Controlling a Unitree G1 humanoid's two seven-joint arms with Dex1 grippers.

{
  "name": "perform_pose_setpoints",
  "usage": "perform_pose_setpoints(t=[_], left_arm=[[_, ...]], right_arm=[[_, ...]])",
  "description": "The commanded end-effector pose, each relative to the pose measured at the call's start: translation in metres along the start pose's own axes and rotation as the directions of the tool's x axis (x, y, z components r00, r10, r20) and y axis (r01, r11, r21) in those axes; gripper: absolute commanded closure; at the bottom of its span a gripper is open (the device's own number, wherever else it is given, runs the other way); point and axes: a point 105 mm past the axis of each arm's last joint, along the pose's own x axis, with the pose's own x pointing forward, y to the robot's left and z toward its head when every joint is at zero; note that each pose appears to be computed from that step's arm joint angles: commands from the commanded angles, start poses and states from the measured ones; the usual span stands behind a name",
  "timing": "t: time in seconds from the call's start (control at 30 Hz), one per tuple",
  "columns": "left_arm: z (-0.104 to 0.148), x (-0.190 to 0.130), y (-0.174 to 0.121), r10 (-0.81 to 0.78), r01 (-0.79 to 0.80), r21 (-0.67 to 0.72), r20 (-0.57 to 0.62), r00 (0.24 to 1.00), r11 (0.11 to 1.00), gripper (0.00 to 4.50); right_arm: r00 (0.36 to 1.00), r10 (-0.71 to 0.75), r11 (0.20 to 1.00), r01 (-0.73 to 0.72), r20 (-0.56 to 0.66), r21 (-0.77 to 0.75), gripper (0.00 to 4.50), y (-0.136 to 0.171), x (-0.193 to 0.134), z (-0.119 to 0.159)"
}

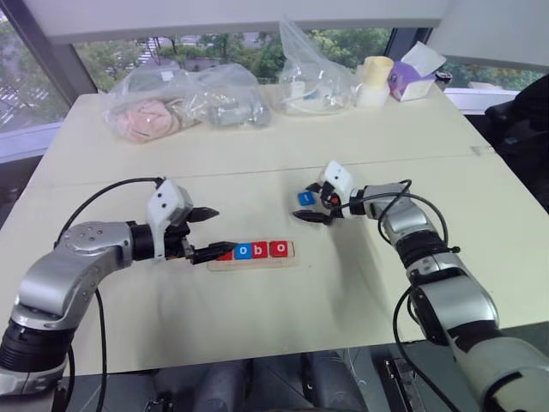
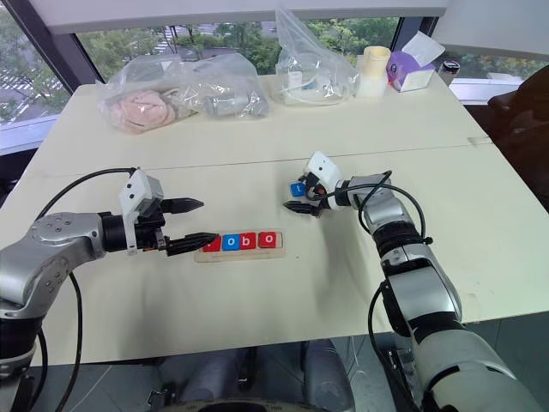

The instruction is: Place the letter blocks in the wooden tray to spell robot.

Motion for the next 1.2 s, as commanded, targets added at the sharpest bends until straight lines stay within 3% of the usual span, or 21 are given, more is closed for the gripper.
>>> perform_pose_setpoints(t=[0.03,0.17,0.3,0.43,0.53,0.7,0.93,1.03,1.2], left_arm=[[0.01,-0.004,-0.001,0.011,-0.012,0.035,0.022,1.0,0.999,0.0],[0.009,-0.003,-0.001,0.011,-0.012,0.038,0.021,1.0,0.999,0.0],[0.007,-0.003,-0.003,0.015,-0.015,0.036,0.022,1.0,0.999,0.0],[0.004,-0.002,-0.006,0.016,-0.017,0.03,0.018,1.0,0.999,0.0],[0.003,-0.002,-0.005,0.018,-0.018,0.027,0.018,1.0,0.999,0.0],[0.003,0.002,-0.004,0.004,-0.005,0.025,0.017,1.0,1.0,0.0],[0.003,0.007,-0.003,-0.013,0.012,0.033,0.016,1.0,0.999,0.0],[0.003,0.007,-0.002,-0.012,0.011,0.038,0.016,1.0,0.999,0.0],[0.002,0.007,-0.002,-0.007,0.007,0.041,0.014,1.0,0.999,0.0]], right_arm=[[0.999,-0.005,0.997,0.002,-0.034,-0.076,0.06,-0.005,0.003,0.004],[0.991,-0.083,0.995,0.078,-0.105,-0.055,0.06,-0.017,0.004,-0.001],[0.993,-0.113,0.987,0.116,-0.037,0.114,0.06,-0.02,0.007,0.01],[0.988,-0.153,0.978,0.154,-0.013,0.144,0.06,-0.013,0.002,0.012],[0.961,-0.276,0.926,0.271,-0.017,0.262,0.06,-0.01,-0.002,0.016],[0.883,-0.462,0.776,0.449,-0.084,0.442,0.06,0.002,-0.007,0.02],[0.86,-0.491,0.712,0.489,-0.141,0.503,0.06,0.027,0.014,0.016],[0.849,-0.503,0.709,0.512,-0.162,0.485,0.86,0.031,0.024,0.011],[0.832,-0.531,0.7,0.537,-0.16,0.471,3.35,0.031,0.024,0.016]])
